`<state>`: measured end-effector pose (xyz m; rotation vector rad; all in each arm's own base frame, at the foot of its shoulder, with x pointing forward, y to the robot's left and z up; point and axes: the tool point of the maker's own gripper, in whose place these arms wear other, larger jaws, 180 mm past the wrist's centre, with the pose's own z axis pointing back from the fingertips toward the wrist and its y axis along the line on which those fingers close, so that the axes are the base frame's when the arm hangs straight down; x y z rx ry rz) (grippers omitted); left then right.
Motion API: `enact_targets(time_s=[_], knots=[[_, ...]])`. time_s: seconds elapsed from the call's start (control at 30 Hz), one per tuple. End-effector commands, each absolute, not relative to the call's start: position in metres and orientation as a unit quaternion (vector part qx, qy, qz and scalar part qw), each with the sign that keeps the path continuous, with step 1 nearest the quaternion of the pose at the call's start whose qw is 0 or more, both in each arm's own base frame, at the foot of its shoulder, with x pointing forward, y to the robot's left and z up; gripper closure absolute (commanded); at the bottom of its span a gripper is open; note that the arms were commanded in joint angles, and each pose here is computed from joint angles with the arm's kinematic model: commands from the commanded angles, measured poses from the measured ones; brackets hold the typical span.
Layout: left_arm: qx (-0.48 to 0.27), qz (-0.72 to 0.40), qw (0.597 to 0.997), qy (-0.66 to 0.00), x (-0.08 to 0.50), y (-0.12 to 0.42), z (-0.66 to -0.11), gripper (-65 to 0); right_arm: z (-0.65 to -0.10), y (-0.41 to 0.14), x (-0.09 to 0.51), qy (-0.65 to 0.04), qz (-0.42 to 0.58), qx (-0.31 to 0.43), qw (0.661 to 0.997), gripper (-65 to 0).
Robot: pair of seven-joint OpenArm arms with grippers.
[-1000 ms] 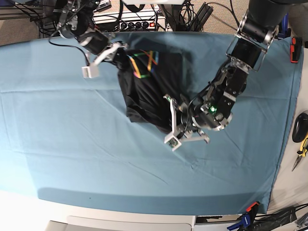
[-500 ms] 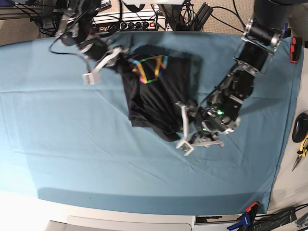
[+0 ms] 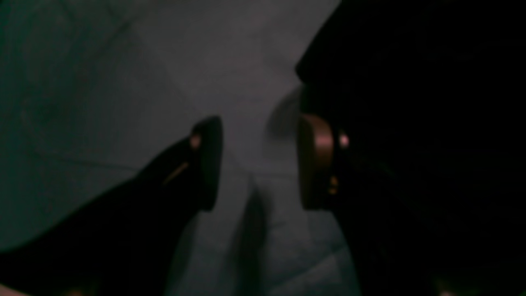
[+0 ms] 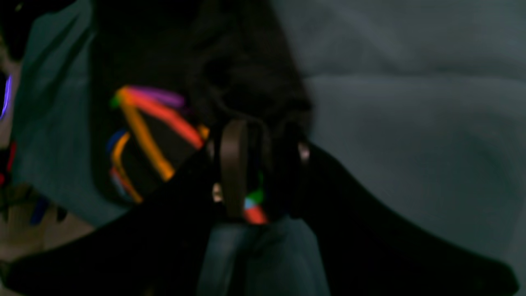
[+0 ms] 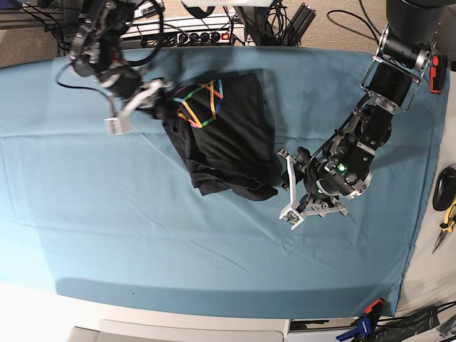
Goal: Fold the T-shirt properly
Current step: 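Open both grippers and lift them off the bundle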
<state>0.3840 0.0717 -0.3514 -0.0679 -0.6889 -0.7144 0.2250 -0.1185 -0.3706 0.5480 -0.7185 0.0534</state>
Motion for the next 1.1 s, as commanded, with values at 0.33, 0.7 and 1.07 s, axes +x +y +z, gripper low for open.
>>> enact_targets(time_s=[0.33,0.7,1.07], knots=[[-0.013,-0.333,0.885,-0.324,0.388,0.1,-0.344,-30.3,-0.308,-0.155,0.254,-0.436,0.085,0.156,0.882,-16.6],[-0.029,-0.327,0.897,-0.295,0.369,0.104,-0.362,-30.3,-0.286,-0.185,0.285,-0.492,0.084,0.092,0.862,-27.2],[-0.035,-0.329,0.915,-0.231,0.317,0.109,-0.41,-30.3,-0.325,-0.143,0.34,-0.445,0.069,0.23,0.863,-33.8]])
